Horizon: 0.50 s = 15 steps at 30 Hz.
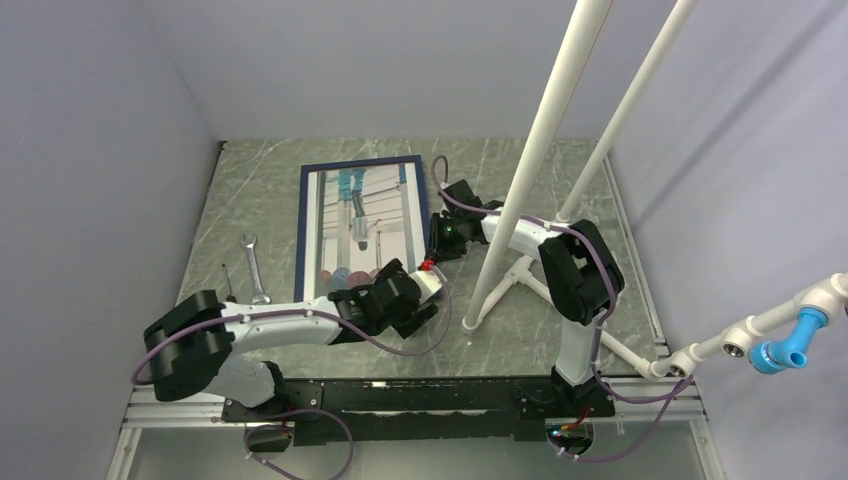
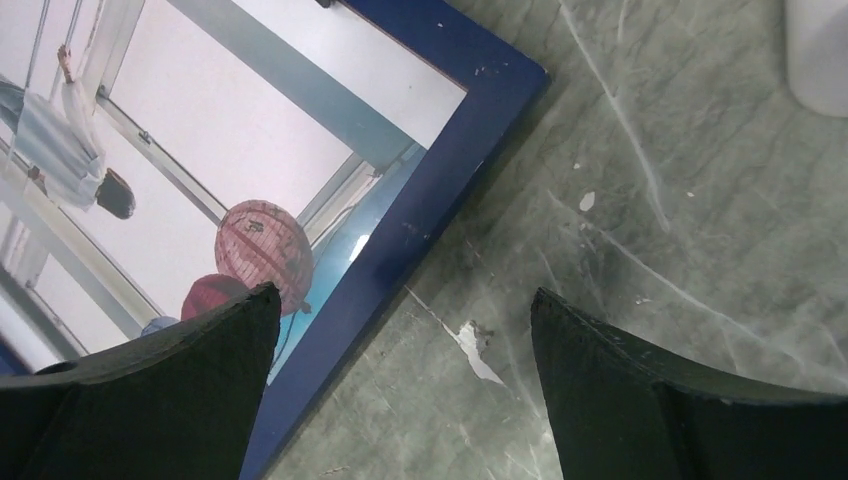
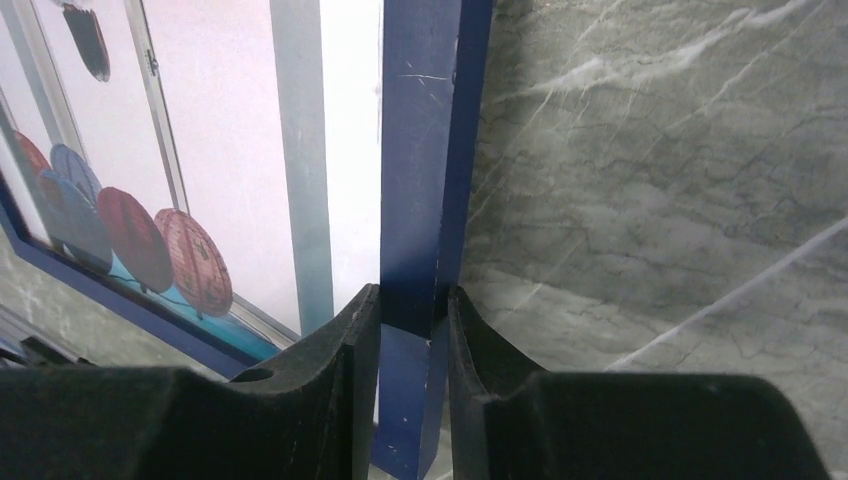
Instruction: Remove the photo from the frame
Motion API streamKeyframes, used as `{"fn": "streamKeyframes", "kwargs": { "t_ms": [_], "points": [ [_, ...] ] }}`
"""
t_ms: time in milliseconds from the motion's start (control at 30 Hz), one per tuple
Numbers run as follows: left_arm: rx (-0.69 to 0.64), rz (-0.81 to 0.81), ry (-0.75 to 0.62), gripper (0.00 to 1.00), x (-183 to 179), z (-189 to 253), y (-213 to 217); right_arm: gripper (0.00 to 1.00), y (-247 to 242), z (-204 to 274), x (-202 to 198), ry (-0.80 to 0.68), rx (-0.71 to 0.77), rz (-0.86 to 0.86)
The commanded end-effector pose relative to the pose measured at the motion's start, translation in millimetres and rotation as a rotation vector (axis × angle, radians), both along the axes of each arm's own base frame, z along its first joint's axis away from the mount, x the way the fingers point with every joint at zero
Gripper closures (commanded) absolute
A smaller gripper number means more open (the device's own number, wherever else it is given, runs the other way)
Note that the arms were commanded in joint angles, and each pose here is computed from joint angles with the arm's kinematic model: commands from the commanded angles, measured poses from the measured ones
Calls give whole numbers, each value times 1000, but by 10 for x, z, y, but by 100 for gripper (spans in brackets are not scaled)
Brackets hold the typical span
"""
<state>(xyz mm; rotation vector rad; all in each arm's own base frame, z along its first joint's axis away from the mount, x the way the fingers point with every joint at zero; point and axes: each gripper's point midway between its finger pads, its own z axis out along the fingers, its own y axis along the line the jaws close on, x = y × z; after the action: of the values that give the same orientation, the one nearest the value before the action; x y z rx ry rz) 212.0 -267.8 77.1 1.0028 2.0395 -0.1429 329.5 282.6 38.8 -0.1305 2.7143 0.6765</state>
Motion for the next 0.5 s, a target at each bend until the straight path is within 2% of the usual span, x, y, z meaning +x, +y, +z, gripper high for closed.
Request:
{"fn": "streamKeyframes", "kwargs": {
  "t_ms": [0,333,467],
  "points": [
    [84,8,-147,3,151,161,-107,100,173,576,72,-26,117,-44],
    [289,78,-300,4,240,8,-135,100,286,659,-50,76,217,-79],
    [308,55,-351,6,221,-46,-222,100,294,721,-54,84,234,-98]
  ]
}}
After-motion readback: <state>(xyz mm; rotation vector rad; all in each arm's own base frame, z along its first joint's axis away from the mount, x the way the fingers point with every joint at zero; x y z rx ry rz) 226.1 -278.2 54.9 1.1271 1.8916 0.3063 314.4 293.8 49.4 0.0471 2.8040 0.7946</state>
